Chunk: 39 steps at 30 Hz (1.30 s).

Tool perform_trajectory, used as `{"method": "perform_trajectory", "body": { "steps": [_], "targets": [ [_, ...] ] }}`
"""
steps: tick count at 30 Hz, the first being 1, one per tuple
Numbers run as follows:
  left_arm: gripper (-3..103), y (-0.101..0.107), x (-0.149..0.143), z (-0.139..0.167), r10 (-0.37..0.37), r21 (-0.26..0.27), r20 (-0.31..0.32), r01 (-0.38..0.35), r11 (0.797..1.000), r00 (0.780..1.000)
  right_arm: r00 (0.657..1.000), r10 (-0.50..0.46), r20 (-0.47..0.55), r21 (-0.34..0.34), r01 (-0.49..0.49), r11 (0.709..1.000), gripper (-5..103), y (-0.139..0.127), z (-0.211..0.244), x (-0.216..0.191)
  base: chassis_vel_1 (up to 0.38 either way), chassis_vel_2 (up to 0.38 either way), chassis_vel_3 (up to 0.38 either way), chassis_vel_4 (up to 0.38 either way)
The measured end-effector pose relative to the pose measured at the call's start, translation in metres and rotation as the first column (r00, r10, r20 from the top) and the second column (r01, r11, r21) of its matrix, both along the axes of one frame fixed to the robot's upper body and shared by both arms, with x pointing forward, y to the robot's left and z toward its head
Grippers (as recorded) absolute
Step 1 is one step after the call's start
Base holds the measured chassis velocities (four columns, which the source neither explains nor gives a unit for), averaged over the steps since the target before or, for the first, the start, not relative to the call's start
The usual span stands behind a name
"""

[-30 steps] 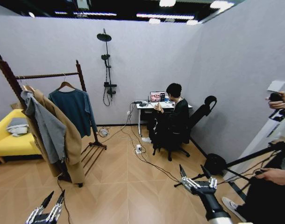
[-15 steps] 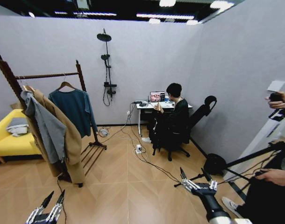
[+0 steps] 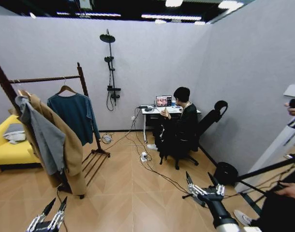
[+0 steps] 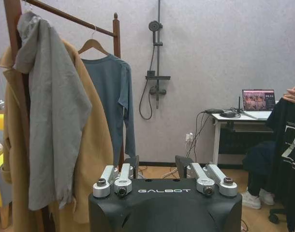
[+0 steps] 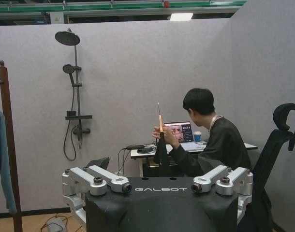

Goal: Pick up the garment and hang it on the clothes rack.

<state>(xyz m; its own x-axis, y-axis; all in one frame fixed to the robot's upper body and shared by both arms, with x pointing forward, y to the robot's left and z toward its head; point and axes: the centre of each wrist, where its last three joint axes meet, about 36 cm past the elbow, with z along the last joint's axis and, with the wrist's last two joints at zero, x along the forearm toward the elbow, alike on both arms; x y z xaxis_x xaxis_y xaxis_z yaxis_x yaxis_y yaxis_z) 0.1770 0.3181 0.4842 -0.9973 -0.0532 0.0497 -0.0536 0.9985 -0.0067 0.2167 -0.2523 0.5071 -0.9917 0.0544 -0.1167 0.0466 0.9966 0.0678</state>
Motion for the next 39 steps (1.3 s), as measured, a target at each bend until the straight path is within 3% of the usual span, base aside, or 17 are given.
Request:
{"method": "perform_trajectory", "body": {
  "steps": [20, 39],
  "targets": [
    [46, 0.0000, 0.0000, 0.0000, 0.000, 0.000, 0.000, 0.000, 1.000, 1.000, 1.000, -0.011, 0.005, 0.029, 0.010, 1.000, 100, -0.0017, 0.0021, 0.0029, -0.337, 0.322, 0.322, -0.326],
    [46, 0.0000, 0.0000, 0.0000, 0.000, 0.000, 0.000, 0.000, 1.000, 1.000, 0.996, -0.083, 0.013, -0.006, 0.084, 0.996, 100, -0.0048, 0.0058, 0.0076, -0.356, 0.355, 0.354, -0.359]
  ]
}}
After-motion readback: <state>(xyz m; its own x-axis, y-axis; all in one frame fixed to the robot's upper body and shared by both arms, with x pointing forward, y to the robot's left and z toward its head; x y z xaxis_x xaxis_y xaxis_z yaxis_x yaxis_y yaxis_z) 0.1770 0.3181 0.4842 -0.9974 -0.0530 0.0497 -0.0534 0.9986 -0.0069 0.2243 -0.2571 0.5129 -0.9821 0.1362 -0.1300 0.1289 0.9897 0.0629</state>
